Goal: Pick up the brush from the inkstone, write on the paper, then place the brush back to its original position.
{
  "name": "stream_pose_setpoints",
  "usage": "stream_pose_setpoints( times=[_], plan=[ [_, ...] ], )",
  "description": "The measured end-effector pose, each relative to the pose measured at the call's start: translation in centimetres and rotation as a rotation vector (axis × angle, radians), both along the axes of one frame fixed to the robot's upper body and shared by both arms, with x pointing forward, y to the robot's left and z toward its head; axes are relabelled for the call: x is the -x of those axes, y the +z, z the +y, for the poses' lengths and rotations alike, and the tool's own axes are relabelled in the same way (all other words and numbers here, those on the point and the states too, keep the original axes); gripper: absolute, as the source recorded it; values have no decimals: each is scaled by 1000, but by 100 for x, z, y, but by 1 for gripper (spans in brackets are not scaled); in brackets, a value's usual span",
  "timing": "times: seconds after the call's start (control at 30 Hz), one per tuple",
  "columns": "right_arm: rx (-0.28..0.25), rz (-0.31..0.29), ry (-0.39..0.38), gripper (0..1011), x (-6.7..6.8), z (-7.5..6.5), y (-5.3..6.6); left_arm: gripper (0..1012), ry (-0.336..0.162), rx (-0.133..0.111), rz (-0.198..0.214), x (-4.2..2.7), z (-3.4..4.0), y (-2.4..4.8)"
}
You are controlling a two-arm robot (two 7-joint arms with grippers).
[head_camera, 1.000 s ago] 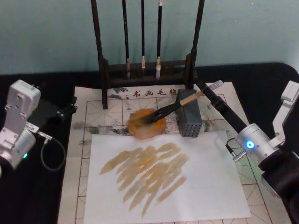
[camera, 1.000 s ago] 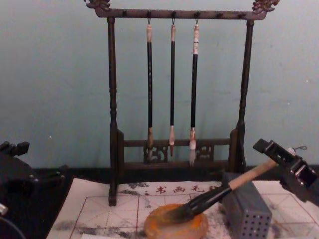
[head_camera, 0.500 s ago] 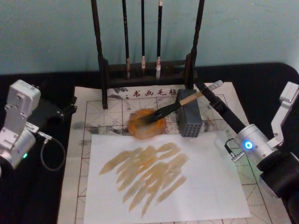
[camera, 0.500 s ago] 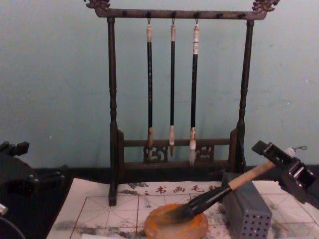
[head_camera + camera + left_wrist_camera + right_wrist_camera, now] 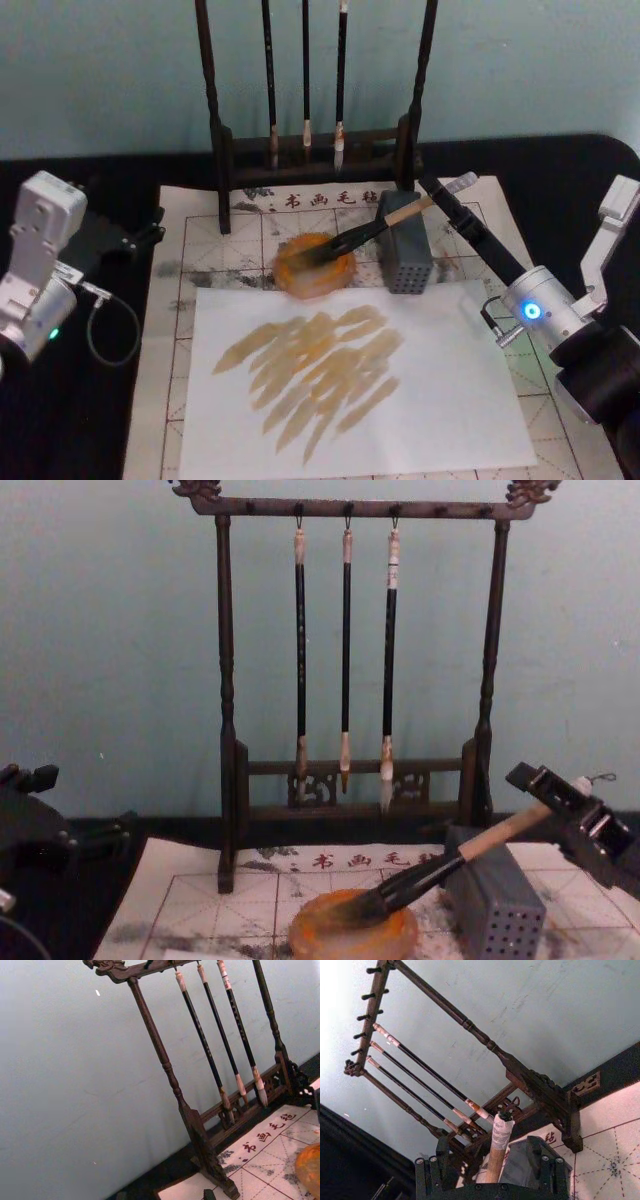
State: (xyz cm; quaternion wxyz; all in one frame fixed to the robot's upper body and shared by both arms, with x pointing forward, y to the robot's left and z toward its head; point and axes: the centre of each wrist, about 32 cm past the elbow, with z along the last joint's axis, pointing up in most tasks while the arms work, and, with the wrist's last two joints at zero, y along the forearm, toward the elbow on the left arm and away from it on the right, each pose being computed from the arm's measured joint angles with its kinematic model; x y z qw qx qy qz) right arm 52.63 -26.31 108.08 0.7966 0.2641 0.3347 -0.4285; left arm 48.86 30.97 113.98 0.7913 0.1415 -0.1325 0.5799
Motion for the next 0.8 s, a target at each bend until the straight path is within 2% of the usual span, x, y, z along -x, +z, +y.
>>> stream_pose_setpoints(
  times=[0.6, 0.8],
  plan=[
    [0, 1, 0, 1000, 1, -2, 1, 1001, 0, 0, 0, 0, 0, 0],
    [1, 1, 1, 875, 1, -1, 1, 1001, 0, 0, 0, 0, 0, 0]
  ],
)
